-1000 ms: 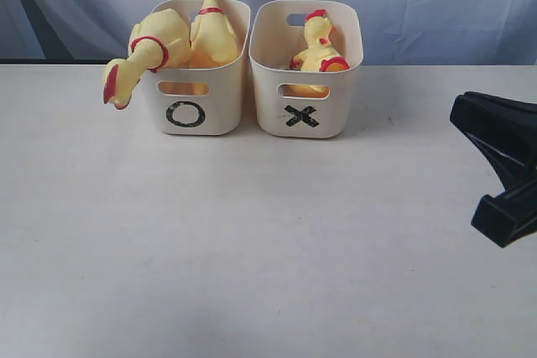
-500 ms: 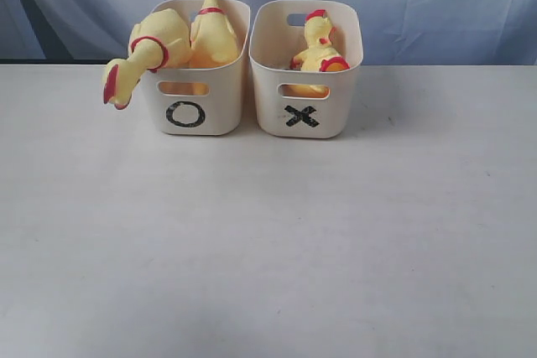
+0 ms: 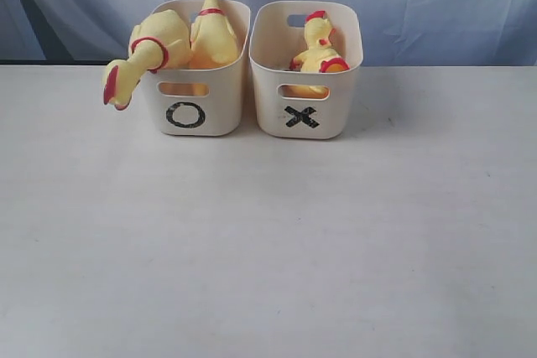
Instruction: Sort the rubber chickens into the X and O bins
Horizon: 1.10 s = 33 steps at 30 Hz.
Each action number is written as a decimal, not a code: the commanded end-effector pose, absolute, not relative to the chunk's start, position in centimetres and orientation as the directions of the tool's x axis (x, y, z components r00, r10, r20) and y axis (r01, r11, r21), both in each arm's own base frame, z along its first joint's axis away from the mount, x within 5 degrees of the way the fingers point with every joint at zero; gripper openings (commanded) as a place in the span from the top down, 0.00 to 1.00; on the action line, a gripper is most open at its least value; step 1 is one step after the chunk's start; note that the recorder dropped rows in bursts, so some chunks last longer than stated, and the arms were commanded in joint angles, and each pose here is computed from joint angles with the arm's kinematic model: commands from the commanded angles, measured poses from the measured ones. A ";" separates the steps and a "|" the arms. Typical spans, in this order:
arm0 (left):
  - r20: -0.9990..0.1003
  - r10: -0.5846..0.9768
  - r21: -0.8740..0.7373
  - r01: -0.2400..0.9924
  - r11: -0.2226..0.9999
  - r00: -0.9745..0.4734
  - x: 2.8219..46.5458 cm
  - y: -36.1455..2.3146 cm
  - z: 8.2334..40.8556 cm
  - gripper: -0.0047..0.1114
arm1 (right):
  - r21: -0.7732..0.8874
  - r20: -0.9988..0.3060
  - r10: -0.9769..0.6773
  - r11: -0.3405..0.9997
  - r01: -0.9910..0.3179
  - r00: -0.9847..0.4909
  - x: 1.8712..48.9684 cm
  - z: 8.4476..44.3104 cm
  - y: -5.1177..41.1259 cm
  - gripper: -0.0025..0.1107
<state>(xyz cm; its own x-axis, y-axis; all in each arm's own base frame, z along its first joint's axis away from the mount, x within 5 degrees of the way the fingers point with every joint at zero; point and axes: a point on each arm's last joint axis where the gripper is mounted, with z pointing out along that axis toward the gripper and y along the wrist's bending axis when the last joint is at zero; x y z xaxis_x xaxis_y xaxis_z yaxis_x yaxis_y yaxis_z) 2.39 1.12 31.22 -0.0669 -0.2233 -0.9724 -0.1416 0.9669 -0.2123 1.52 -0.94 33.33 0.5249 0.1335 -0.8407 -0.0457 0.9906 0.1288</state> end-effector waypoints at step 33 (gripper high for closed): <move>-0.915 -0.393 -0.390 -0.054 0.919 -0.094 4.4 0.1 24.0 0.96 | -0.525 -0.838 -0.514 0.851 -0.013 0.184 4.7 25.2 0.5 0.99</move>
<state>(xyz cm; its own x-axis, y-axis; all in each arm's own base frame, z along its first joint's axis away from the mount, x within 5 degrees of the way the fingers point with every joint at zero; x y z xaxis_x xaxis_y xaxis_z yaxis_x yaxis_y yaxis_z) 4.24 0.09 24.50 -0.0990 -0.3849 -0.9176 -0.0540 0.9229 -0.3813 4.25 0.53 26.90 0.2271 -0.4961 -0.8380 0.0028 0.8609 -0.5088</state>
